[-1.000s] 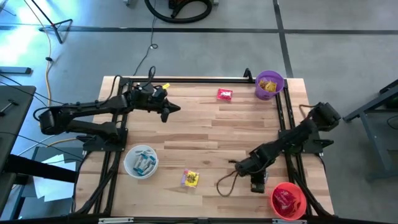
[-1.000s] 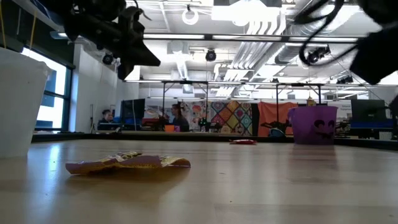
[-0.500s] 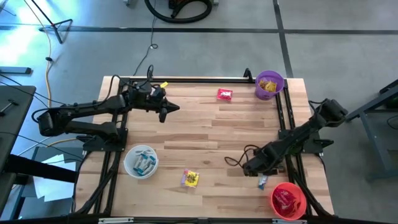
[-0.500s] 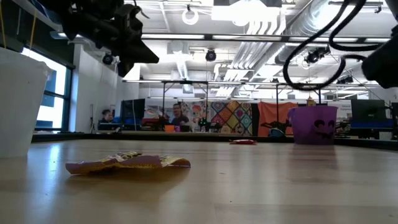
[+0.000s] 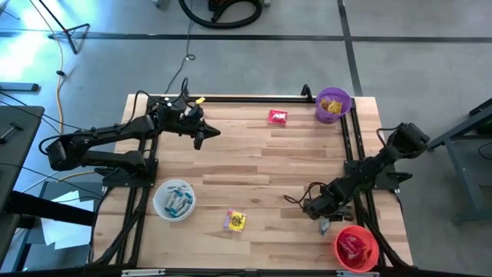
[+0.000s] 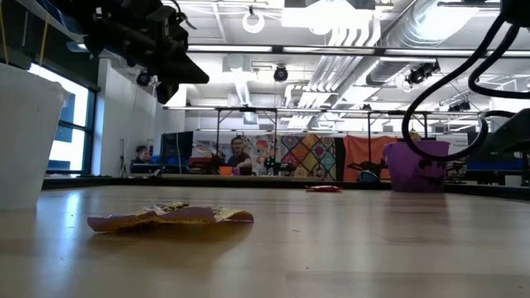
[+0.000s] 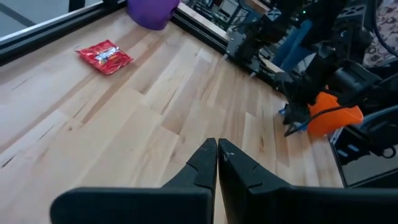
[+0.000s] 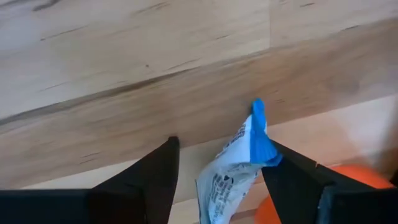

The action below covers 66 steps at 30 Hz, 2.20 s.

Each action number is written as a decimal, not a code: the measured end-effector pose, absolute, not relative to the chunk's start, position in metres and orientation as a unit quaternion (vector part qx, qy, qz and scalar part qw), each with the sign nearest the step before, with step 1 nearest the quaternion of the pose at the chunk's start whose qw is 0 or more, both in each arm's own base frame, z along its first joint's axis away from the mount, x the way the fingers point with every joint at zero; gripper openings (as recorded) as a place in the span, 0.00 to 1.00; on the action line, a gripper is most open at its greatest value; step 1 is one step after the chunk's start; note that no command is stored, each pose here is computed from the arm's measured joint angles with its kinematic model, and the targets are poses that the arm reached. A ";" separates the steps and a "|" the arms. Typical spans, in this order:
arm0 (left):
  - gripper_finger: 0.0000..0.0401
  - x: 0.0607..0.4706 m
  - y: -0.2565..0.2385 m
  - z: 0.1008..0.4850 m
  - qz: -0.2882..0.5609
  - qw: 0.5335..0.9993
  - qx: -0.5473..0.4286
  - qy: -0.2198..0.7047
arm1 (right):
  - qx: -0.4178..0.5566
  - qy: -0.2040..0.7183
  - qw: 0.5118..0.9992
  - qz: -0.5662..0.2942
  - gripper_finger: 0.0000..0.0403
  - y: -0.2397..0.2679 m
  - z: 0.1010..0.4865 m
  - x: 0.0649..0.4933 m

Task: Sort candy
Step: Put the white chocolate bar into the white bin

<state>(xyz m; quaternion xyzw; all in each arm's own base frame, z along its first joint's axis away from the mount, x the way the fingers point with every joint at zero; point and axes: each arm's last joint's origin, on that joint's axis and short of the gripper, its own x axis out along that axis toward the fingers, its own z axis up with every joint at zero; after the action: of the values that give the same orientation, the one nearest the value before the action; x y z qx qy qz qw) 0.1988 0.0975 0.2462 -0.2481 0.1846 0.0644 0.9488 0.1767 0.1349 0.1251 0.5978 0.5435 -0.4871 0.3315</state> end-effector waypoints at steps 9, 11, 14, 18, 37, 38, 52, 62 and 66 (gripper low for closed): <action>0.01 0.199 0.097 0.247 0.062 0.950 -0.246 0.183 | 0.588 0.512 0.403 -0.478 0.24 0.135 0.139 0.191; 0.01 0.199 0.098 0.247 0.061 0.951 -0.244 0.180 | 0.575 0.507 0.427 -0.479 0.13 0.133 0.146 0.197; 0.01 0.200 0.098 0.248 0.063 0.949 -0.256 0.175 | 0.552 0.511 0.469 -0.464 0.03 0.129 0.160 0.207; 0.01 0.201 0.098 0.251 0.058 0.945 -0.279 0.160 | 0.533 0.480 0.539 -0.442 0.07 0.115 0.180 0.229; 0.08 0.233 0.098 0.257 -0.162 0.941 -0.286 0.074 | 0.320 0.174 0.907 -0.212 0.03 -0.033 0.342 0.341; 0.10 0.234 0.097 0.260 -0.162 0.944 -0.281 0.065 | 0.313 0.160 0.912 -0.210 0.03 -0.038 0.351 0.342; 0.46 0.246 0.103 0.296 -0.095 0.965 -0.243 -0.002 | 0.271 0.089 0.944 -0.165 0.03 -0.055 0.402 0.340; 0.50 0.275 0.112 0.308 -0.138 0.964 -0.227 0.013 | 0.270 0.076 0.948 -0.147 0.03 -0.054 0.406 0.341; 0.50 0.278 0.113 0.317 -0.143 0.969 -0.202 -0.001 | 0.270 0.076 0.948 -0.147 0.03 -0.054 0.406 0.341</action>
<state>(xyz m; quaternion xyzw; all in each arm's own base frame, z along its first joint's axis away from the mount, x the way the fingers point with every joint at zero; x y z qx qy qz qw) 0.2776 0.1130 0.3173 -0.2019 -0.0008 -0.1427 0.9690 0.3405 -0.0545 0.4056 0.2703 0.0761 -0.1471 0.9484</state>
